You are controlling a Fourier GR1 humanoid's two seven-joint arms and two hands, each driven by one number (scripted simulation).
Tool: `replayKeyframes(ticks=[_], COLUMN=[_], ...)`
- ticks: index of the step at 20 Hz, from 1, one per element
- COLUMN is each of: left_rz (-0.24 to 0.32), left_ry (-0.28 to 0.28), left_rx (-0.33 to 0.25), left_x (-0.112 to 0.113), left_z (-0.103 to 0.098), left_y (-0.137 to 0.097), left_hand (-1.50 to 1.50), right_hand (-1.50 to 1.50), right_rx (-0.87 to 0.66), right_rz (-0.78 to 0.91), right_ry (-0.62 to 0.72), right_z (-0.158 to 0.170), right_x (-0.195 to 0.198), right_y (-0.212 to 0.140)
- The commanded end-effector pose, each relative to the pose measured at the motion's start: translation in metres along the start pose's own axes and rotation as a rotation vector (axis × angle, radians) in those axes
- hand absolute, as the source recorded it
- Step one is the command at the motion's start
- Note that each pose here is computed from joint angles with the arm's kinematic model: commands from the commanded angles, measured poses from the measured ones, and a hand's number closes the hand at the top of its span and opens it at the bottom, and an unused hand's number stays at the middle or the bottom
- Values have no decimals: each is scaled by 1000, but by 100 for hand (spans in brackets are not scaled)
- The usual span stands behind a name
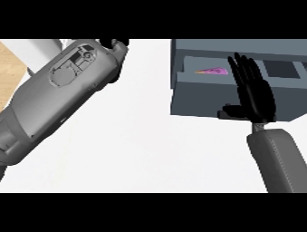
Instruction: Pick up the can, place it into the drawer and close the drawer
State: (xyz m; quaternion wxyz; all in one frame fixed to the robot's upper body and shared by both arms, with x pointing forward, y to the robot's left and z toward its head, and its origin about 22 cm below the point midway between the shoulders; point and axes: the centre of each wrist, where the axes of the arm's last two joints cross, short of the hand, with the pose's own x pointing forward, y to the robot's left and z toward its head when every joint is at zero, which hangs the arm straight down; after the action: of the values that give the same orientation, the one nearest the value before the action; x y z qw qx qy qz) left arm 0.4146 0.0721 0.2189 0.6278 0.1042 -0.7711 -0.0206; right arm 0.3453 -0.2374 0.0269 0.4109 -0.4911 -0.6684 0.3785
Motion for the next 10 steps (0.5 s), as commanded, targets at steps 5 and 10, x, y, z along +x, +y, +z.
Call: replayKeyframes(ticks=[5,10], left_rz=[-17,-6], left_ry=[32,58], left_rx=[-4,-1], left_x=[-5,-6], left_z=[4,9], left_y=[45,45], left_hand=[-150,-150], right_hand=[-150,-150], right_rx=[-20,-52], right_rz=[10,20], right_ry=[64,47], right_z=[-14,-44], right_x=[-3,1], right_y=[36,37])
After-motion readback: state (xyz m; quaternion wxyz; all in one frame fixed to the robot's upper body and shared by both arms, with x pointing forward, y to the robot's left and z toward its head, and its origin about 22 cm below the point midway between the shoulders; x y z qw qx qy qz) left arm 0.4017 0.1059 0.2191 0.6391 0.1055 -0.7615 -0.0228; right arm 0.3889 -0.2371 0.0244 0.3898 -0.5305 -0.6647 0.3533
